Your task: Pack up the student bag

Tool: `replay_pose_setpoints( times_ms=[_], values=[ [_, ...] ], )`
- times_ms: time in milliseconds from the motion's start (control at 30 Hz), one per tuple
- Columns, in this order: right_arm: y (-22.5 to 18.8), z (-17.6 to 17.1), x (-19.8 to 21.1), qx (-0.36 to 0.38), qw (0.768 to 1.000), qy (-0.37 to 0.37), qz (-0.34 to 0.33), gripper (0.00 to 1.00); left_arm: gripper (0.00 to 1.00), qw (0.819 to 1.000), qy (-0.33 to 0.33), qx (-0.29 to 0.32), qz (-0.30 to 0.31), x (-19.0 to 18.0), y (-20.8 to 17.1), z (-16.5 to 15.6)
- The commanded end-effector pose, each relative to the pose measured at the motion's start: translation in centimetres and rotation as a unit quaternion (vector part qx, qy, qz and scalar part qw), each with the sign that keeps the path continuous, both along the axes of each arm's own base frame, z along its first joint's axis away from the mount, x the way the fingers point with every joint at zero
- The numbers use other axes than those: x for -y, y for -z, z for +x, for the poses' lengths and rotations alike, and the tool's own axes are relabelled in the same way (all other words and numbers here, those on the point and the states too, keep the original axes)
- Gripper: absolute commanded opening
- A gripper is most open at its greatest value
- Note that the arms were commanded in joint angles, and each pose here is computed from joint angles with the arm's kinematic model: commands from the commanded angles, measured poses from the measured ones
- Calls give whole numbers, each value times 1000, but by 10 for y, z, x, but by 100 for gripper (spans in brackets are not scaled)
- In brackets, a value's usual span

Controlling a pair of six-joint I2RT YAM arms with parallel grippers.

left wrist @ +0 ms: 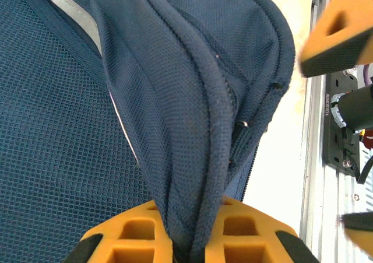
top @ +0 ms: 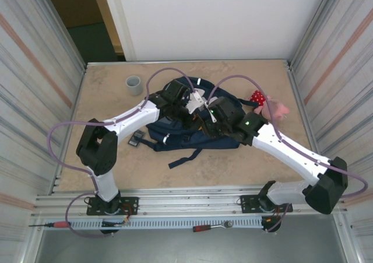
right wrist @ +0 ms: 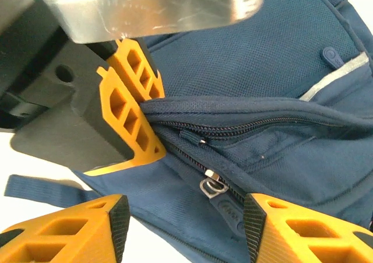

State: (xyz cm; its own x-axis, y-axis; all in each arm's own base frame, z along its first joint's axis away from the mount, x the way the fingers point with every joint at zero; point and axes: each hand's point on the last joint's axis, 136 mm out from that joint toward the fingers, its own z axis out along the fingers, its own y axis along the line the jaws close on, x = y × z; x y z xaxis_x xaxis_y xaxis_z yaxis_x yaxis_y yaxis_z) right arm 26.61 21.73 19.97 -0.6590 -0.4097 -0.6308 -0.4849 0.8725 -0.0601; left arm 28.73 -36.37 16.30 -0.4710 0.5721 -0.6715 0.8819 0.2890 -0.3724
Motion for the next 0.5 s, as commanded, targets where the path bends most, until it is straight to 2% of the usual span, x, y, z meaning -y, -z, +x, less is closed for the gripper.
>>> replay_pose_setpoints(
  times_ms=[0,333,467],
  values=[
    [-8,9,2,27,999,-21,-31,55,0,999,10,-30,-36,7,-24,-7],
    [15,14,10,-4,1000,-18,-13,46,0,998,10,-30,-46,8,-29,-6],
    [25,15,12,-13,999,-16,-29,45,0,998,11,-29,-52,9,-33,-6]
  ],
)
